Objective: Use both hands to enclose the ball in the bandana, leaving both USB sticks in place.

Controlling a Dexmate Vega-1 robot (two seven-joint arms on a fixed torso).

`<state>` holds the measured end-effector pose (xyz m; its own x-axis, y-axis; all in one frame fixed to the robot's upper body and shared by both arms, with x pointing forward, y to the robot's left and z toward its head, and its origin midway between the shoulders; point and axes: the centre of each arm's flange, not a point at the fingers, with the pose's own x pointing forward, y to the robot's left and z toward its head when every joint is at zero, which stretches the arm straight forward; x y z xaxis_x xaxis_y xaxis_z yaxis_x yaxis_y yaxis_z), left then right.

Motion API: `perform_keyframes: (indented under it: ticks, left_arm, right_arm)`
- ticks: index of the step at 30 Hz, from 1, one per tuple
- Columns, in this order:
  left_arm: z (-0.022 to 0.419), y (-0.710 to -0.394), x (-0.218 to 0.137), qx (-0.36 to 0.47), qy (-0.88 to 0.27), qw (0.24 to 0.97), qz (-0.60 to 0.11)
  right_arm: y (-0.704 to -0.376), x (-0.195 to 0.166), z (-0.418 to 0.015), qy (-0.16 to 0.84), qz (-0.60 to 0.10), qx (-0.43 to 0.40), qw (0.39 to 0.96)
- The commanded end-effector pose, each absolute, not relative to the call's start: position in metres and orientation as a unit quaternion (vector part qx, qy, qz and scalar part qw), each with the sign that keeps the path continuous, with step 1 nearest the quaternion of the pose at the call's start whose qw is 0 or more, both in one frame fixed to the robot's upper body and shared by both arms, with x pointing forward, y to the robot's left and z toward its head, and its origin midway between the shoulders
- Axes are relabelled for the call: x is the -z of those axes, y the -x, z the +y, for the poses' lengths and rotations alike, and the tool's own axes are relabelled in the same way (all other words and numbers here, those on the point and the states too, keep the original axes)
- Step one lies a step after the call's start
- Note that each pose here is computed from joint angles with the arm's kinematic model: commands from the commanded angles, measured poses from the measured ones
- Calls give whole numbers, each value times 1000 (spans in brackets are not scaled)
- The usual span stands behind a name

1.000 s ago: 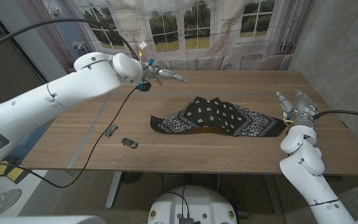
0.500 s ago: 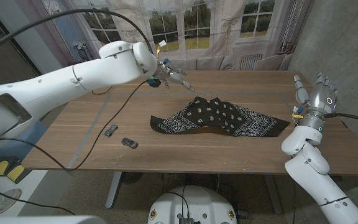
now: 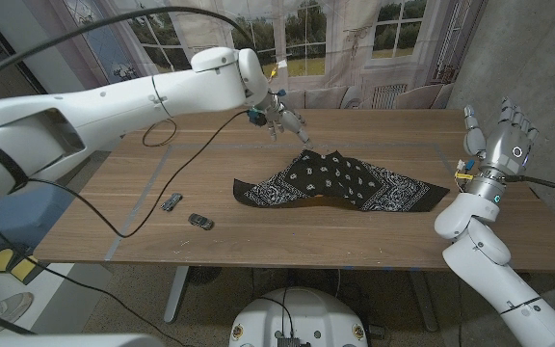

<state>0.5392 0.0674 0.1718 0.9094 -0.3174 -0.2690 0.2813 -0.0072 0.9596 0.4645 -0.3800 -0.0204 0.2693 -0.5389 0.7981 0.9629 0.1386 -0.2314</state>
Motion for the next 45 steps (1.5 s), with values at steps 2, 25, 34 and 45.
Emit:
perform_keyframes:
  ticks: [2,25,34,45]
  left_arm:
    - [33,-548,-175,249,-732,633,42]
    - [-11,-571,-139,247,-798,548,41]
    - [-20,-582,-123,274,-797,536,50]
    - [-31,-583,-99,231,-841,487,48]
  right_arm:
    - [-466,21,-379,374,-307,551,681]
    - [-475,18,-371,381,-318,542,678]
    - [-478,18,-371,383,-318,537,681]
    - [-486,13,-368,391,-326,522,684]
